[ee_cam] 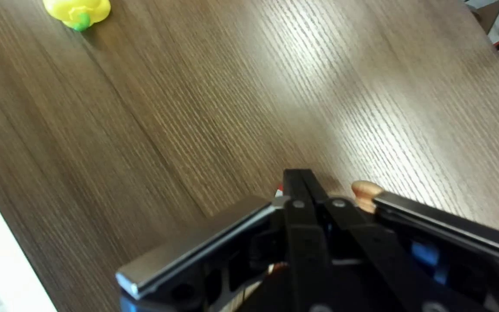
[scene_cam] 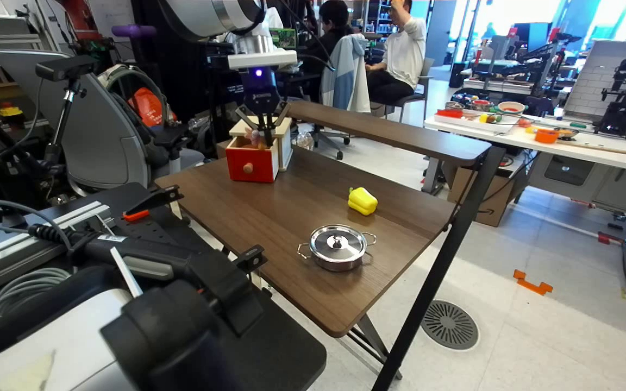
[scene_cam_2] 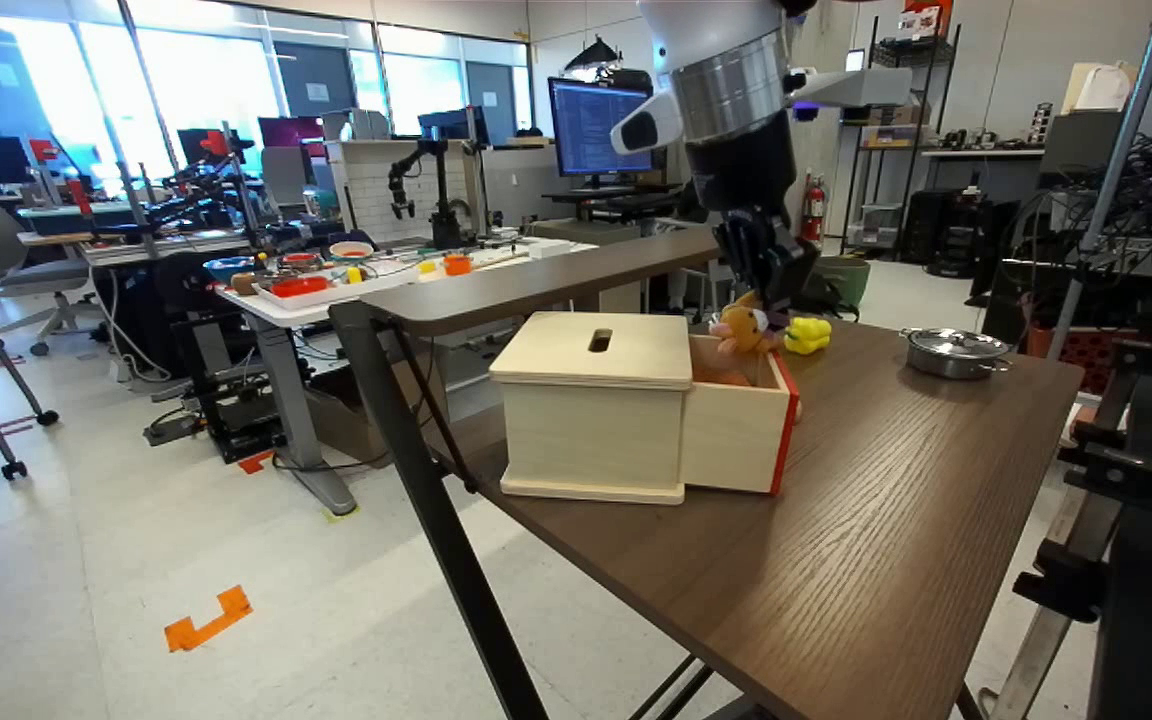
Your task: Open the drawer and pick up the plush toy and place it in the open drawer
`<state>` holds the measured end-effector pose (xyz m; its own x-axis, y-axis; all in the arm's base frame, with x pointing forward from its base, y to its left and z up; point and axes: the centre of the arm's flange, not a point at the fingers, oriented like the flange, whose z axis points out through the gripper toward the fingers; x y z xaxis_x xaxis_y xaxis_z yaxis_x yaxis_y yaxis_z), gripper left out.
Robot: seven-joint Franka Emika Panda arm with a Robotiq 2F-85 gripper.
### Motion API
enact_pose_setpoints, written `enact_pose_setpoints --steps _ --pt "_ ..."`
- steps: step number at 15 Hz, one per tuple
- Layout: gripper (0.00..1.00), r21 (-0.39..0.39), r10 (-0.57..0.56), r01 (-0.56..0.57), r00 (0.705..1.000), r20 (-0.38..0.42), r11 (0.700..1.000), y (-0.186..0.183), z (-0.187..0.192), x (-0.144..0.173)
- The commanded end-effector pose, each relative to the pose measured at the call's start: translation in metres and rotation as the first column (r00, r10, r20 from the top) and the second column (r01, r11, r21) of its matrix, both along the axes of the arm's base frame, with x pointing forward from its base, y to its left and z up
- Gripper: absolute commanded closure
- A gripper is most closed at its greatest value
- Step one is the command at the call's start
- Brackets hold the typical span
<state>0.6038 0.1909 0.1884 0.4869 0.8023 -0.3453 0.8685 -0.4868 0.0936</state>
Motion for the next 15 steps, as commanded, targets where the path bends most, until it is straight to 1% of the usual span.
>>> enact_pose_setpoints --steps 1,5,13,14,15 --pt "1.0 -0.068 0.054 -0.052 0.998 0.022 0.996 0.015 0.009 0.012" --pt "1.0 -0.073 0.084 -0.082 0.996 0.025 0.994 0.021 0.005 0.011" --pt "1.0 -0.065 0.084 -0.084 0.996 -0.008 0.994 0.017 -0.014 0.005" --pt "0.73 -0.061 0.081 -0.081 0.997 -0.009 0.995 0.017 -0.015 0.005" --pt "0.72 -0.061 0.082 -0.082 0.997 -0.008 0.995 0.017 -0.014 0.005"
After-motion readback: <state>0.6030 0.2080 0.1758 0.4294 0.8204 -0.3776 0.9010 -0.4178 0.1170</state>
